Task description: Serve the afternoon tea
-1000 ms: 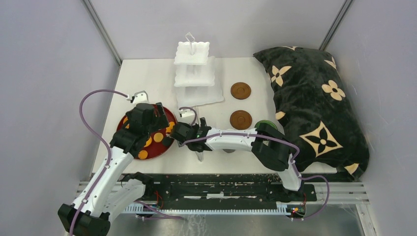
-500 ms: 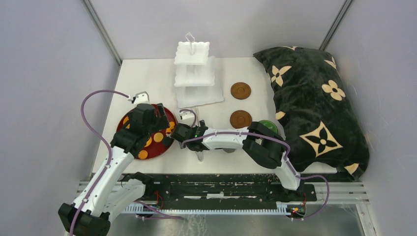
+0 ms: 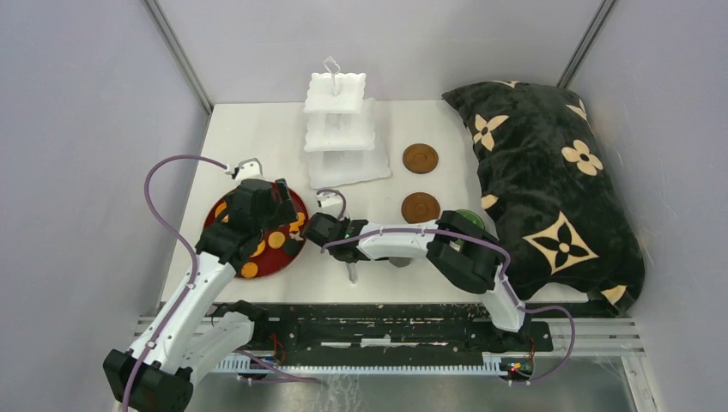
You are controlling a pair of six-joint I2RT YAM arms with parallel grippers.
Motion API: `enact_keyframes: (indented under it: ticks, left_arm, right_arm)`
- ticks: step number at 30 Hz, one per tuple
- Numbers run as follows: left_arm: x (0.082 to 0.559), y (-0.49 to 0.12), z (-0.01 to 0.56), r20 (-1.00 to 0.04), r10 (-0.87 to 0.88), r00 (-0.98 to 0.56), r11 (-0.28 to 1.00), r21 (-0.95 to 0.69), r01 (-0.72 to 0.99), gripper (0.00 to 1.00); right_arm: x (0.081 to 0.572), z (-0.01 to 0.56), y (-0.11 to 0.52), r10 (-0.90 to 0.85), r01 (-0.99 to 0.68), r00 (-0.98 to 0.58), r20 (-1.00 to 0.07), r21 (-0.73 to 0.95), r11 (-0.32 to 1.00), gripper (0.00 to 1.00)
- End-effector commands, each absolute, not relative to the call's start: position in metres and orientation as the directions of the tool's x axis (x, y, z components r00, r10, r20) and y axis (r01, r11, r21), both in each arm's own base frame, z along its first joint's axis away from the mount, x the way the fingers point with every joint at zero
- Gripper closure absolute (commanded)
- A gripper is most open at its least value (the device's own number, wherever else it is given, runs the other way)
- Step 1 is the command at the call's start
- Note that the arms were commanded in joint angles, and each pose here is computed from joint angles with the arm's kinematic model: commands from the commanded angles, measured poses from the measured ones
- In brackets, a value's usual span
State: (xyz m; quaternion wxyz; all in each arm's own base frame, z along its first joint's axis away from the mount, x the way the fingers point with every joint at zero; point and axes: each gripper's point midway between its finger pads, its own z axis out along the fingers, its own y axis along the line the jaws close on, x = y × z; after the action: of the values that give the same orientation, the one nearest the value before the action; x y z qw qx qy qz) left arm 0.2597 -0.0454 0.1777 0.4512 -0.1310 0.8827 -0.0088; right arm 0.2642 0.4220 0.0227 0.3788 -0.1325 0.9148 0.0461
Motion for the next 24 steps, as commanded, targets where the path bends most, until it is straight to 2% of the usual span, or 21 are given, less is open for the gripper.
enact_keyframes:
  ticks: [1, 5, 6, 12, 15, 21, 24]
  left_arm:
    - [0.272, -0.050, 0.190, -0.819, -0.248, -0.517, 0.964, -0.157, -0.214, 0.01]
    - [0.283, -0.046, 0.187, -0.794, -0.252, -0.553, 0.958, -0.126, -0.256, 0.01]
    - [0.288, -0.044, 0.185, -0.785, -0.261, -0.562, 0.954, -0.123, -0.272, 0.01]
    - [0.339, -0.031, 0.176, -0.701, -0.410, -0.583, 0.901, -0.211, -0.379, 0.01]
    - [0.356, 0.003, 0.168, -0.653, -0.473, -0.592, 0.853, -0.172, -0.492, 0.01]
    - [0.376, 0.073, 0.160, -0.611, -0.600, -0.517, 0.724, -0.140, -0.675, 0.00]
    - [0.382, 0.096, 0.155, -0.618, -0.621, -0.482, 0.674, -0.108, -0.731, 0.07]
  right_arm:
    - [0.256, 0.052, 0.415, -0.237, -0.349, -0.654, -0.719, 0.009, 0.937, 0.80]
    - [0.242, 0.078, 0.409, -0.284, -0.448, -0.627, -0.725, 0.038, 0.893, 0.98]
    - [0.238, 0.084, 0.408, -0.296, -0.473, -0.625, -0.723, 0.049, 0.880, 0.99]
    - [0.220, 0.116, 0.397, -0.435, -0.629, -0.550, -0.713, 0.011, 0.777, 0.99]
    - [0.213, 0.133, 0.392, -0.502, -0.694, -0.502, -0.704, -0.019, 0.720, 0.99]
    - [0.200, 0.164, 0.385, -0.556, -0.776, -0.435, -0.708, -0.019, 0.631, 0.99]
    - [0.199, 0.173, 0.380, -0.545, -0.781, -0.421, -0.725, -0.016, 0.624, 0.99]
